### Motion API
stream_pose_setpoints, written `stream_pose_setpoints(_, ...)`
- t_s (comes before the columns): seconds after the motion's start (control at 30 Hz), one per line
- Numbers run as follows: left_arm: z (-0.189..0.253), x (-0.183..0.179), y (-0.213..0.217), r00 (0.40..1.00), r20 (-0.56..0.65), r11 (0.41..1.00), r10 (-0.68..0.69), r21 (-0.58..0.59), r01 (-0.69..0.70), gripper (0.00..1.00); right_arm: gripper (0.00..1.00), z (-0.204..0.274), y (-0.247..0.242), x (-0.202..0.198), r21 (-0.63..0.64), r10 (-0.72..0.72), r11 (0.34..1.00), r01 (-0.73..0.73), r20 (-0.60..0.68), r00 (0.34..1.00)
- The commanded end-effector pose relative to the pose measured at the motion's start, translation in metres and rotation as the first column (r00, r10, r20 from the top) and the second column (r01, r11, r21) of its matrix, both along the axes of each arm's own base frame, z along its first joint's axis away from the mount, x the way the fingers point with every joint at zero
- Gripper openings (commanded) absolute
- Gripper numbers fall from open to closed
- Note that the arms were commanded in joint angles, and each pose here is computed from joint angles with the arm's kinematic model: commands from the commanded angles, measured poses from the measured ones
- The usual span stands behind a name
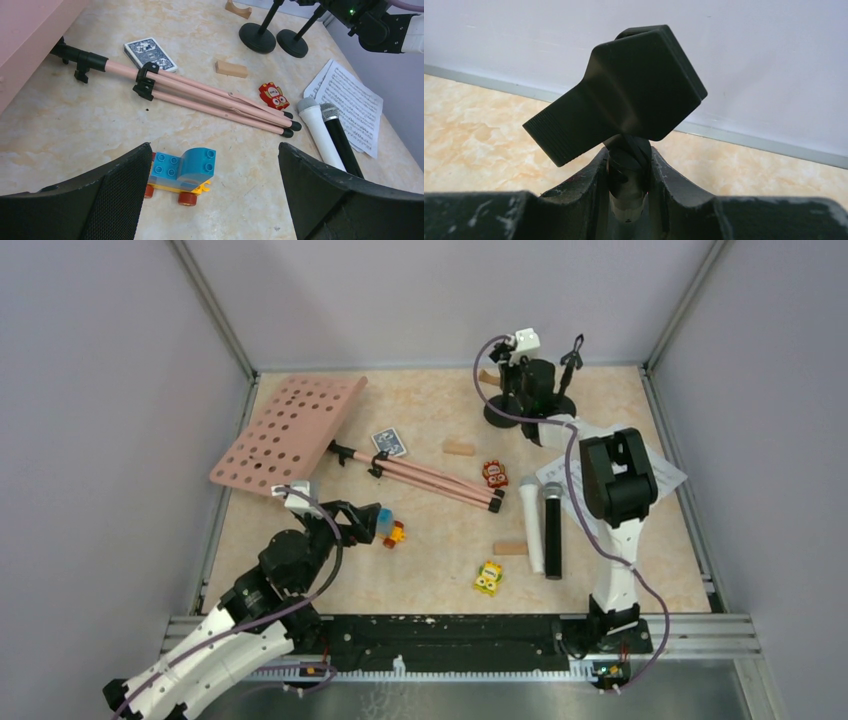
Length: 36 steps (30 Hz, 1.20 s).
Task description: Pack up the instrument practice props
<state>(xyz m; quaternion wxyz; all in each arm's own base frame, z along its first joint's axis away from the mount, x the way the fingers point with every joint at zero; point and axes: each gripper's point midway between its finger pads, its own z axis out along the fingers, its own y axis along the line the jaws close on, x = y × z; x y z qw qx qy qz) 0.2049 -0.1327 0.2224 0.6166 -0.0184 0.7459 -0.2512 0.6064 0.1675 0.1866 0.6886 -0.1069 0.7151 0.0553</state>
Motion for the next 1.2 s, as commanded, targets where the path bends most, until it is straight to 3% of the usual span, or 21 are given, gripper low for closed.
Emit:
stream_pose_setpoints(0.0,0.012,0.0,0.01,0.999,0.029,1.0,0.031,-0.002,-0.031,0.99,0.32,0.053,-0.011,0.016,-0.008,-0.055,0.998,0.057,0.167,0.984)
stream_pose_setpoints(0.1,0.008,0.0,0.012,0.999,0.021,0.999,0.039,0.013,-0.039,0.99,0.65,0.047,-0.01,0.009,-0.006,-0.042,0.999,0.043,0.144,0.989)
stream_pose_setpoints(0.2,0.009,0.0,0.012,0.999,0.023,0.999,0.04,0.018,-0.04,0.99,0.76,0.048,-0.016,-0.005,0.02,-0.062,0.998,0.06,0.138,0.989)
stream_pose_setpoints(0.53,-0.004,0.002,0.003,1.0,-0.028,0.997,0.012,0.071,-0.01,0.99,0.8,0.046,-0.032,-0.087,0.065,-0.038,0.997,0.037,0.019,0.999)
stream_pose_setpoints(0.7,-0.013,0.006,-0.001,0.996,-0.086,0.994,0.022,0.11,-0.012,0.99,0.8,0.043,-0.042,-0.145,0.147,-0.031,0.988,0.048,-0.118,0.993)
stream_pose_setpoints(0.93,-0.012,0.01,-0.003,0.993,-0.119,0.983,0.029,0.182,-0.007,0.99,0.81,0.045,-0.08,-0.237,0.105,-0.139,0.975,0.194,-0.389,0.911)
stream_pose_setpoints(1.07,-0.006,0.01,-0.007,0.995,-0.103,0.977,-0.008,0.213,0.03,0.99,0.82,0.067,-0.086,-0.288,0.113,-0.09,0.982,0.148,-0.413,0.906)
stream_pose_setpoints(1.17,-0.001,0.012,-0.005,0.996,-0.085,0.975,0.001,0.222,0.018,0.99,0.82,0.093,-0.083,-0.321,0.158,-0.011,0.985,0.071,-0.351,0.936)
